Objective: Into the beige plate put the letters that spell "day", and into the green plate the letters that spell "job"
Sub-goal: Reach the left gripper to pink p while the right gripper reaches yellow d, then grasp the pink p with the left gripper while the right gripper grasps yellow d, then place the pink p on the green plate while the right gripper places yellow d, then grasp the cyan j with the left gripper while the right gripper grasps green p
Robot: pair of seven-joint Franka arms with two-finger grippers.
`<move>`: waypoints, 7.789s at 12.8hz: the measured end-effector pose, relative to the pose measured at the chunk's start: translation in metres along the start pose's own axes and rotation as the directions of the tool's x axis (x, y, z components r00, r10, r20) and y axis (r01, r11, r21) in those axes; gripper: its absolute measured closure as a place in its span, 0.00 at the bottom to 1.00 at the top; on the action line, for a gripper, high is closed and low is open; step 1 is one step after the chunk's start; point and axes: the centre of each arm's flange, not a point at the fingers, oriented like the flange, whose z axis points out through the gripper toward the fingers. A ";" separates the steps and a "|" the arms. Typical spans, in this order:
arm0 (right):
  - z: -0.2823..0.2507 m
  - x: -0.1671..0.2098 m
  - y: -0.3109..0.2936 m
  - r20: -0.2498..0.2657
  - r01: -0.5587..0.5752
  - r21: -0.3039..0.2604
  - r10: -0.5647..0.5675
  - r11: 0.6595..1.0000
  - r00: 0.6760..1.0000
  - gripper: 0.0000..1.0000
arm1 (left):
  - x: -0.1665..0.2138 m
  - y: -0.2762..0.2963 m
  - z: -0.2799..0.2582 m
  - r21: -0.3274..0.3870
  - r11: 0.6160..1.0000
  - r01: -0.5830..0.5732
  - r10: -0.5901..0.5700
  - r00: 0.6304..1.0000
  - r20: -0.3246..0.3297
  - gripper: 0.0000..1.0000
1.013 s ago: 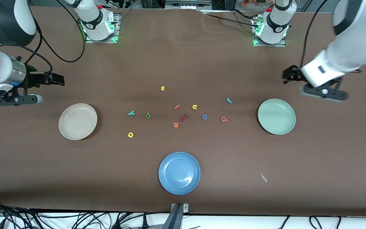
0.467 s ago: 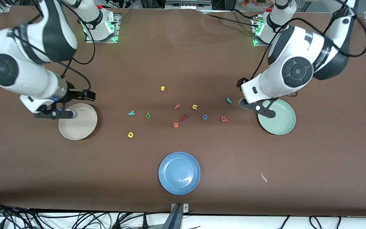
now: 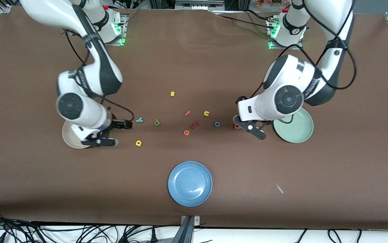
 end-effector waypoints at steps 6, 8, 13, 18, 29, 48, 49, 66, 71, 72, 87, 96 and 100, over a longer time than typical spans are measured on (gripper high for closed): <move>0.046 0.011 -0.015 -0.048 -0.018 0.018 0.019 1.000 0.999 0.00 | 0.026 -0.014 0.058 0.041 0.938 -0.345 0.345 0.939 0.011 0.00; 0.059 0.014 -0.018 -0.066 -0.016 0.026 0.018 1.000 0.998 0.00 | 0.033 -0.016 0.079 0.045 0.904 -0.425 0.425 0.905 0.027 0.00; 0.098 0.020 -0.022 -0.084 -0.016 0.034 0.018 0.999 0.996 0.00 | 0.045 -0.008 0.139 0.077 0.830 -0.553 0.552 0.833 0.029 0.00; 0.114 0.029 -0.026 -0.088 -0.012 0.036 0.015 0.999 0.996 0.00 | 0.043 0.012 0.170 0.162 0.729 -0.665 0.654 0.747 0.119 0.02; 0.130 0.034 -0.032 -0.079 -0.008 0.033 0.011 0.999 0.997 0.16 | 0.037 0.009 0.188 0.175 0.697 -0.695 0.675 0.719 0.169 0.32; 0.125 0.040 -0.027 -0.073 -0.043 0.067 0.048 0.997 0.996 0.73 | -0.027 -0.054 0.041 0.161 0.876 -0.455 0.425 0.885 0.193 0.75; 0.125 0.040 -0.027 -0.072 -0.045 0.069 0.050 0.997 0.996 0.73 | -0.042 -0.081 0.025 0.154 0.901 -0.406 0.378 0.908 0.179 0.75; 0.055 0.043 0.068 0.030 -0.047 -0.036 0.048 0.998 0.998 0.73 | -0.154 -0.229 0.144 0.057 0.984 0.168 -0.171 0.985 0.038 0.75; 0.069 0.019 0.166 -0.004 0.072 -0.067 -0.072 0.995 0.997 0.73 | -0.154 -0.231 0.183 0.064 0.979 0.194 -0.195 0.981 0.009 0.75; 0.080 0.011 0.181 -0.026 0.098 -0.073 -0.100 0.993 0.995 0.73 | -0.154 -0.231 0.181 0.066 0.977 0.202 -0.203 0.979 0.006 0.75; 0.079 -0.028 0.097 0.023 -0.174 0.076 0.173 0.982 0.985 0.00 | -0.129 -0.103 0.063 0.019 0.938 0.346 -0.346 0.936 0.069 0.00; 0.092 -0.044 0.005 -0.016 -0.596 0.134 0.603 0.792 0.798 0.00 | -0.067 -0.004 0.141 -0.008 0.550 0.835 -0.834 0.550 0.054 0.00; 0.094 -0.045 -0.027 -0.012 -0.649 0.145 0.657 0.747 0.753 0.00 | -0.054 0.004 0.176 -0.035 0.356 0.934 -0.933 0.358 0.044 0.00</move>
